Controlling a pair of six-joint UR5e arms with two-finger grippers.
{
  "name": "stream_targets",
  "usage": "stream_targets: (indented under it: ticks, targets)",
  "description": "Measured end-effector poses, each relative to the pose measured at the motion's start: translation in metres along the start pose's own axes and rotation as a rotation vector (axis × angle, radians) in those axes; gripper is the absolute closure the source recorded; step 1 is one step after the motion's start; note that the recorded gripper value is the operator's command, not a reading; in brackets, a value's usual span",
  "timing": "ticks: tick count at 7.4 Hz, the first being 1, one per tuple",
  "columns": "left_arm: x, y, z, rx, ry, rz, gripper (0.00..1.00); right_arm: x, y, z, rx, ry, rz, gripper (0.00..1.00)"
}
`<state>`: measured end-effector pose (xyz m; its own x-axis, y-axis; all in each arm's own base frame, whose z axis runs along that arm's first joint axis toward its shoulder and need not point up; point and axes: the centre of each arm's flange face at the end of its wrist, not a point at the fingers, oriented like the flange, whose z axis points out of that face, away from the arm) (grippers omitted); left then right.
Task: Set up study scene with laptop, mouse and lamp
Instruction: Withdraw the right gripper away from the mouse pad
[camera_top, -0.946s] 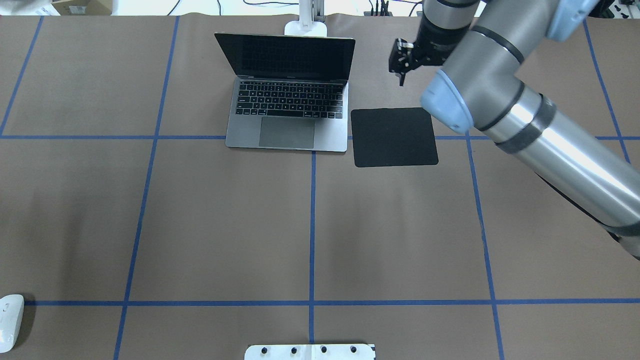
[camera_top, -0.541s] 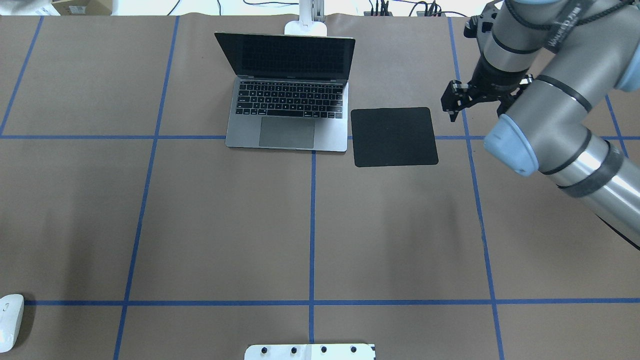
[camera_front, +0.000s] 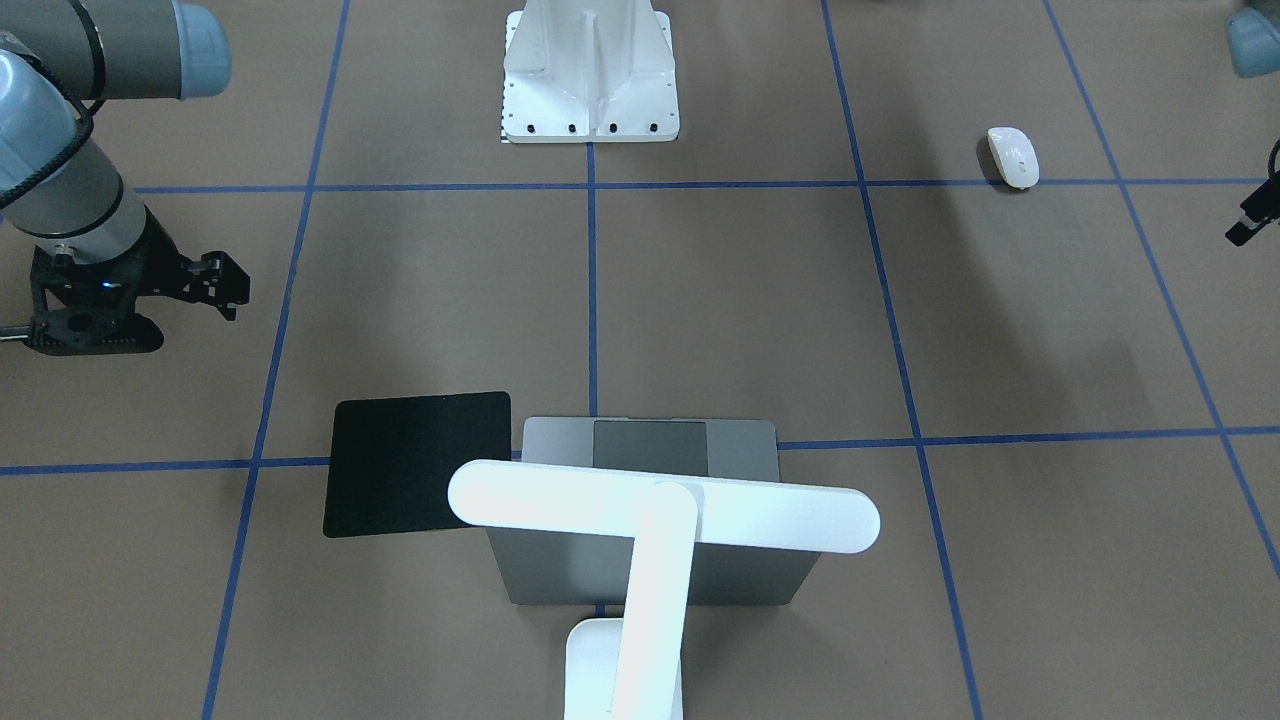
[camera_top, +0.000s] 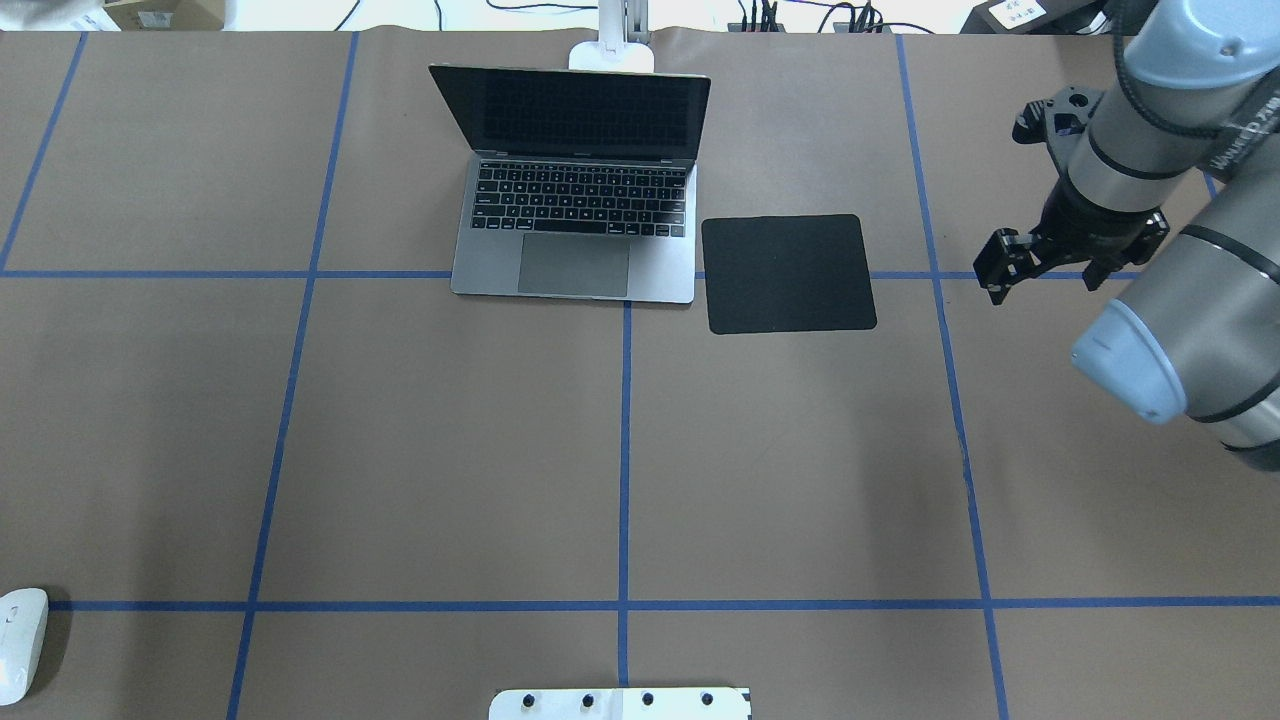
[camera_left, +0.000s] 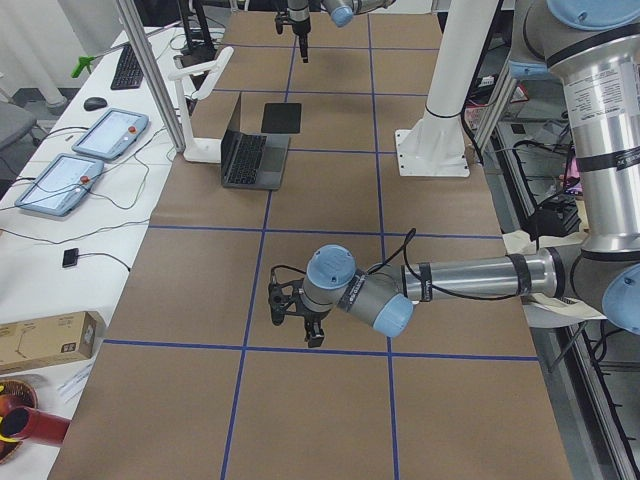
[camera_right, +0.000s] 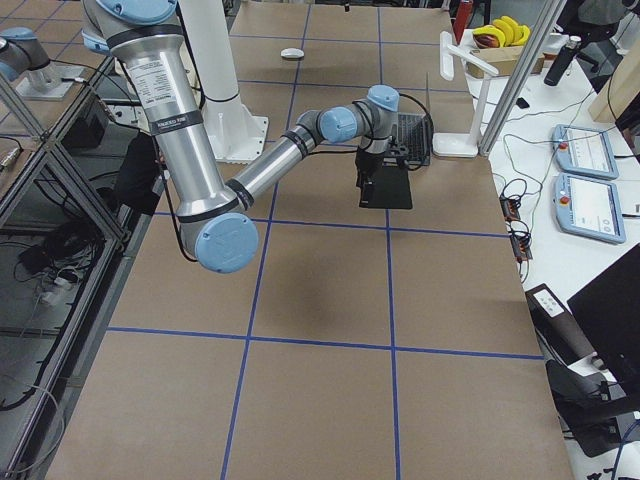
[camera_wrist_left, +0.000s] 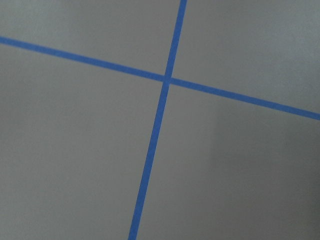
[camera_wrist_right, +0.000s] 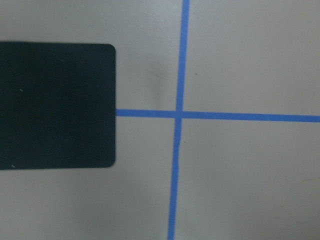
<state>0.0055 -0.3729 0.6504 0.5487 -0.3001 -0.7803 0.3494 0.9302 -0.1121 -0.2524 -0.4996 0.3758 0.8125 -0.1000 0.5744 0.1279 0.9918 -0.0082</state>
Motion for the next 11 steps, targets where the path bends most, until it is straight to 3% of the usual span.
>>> stream_targets:
  ticks: [2,7,11]
  targets:
    - [0.004,0.033,0.008,-0.03,0.018,-0.05,0.0,0.041,0.029,0.005,-0.013,0.015,-0.049,0.0]
    - [0.057,0.084,0.063,-0.174,-0.032,0.051,0.0,0.107,0.052,0.012,-0.046,0.033,-0.172,0.0]
    - [0.083,0.118,0.088,-0.243,-0.058,0.109,0.0,0.125,0.056,0.013,-0.052,0.035,-0.197,0.0]
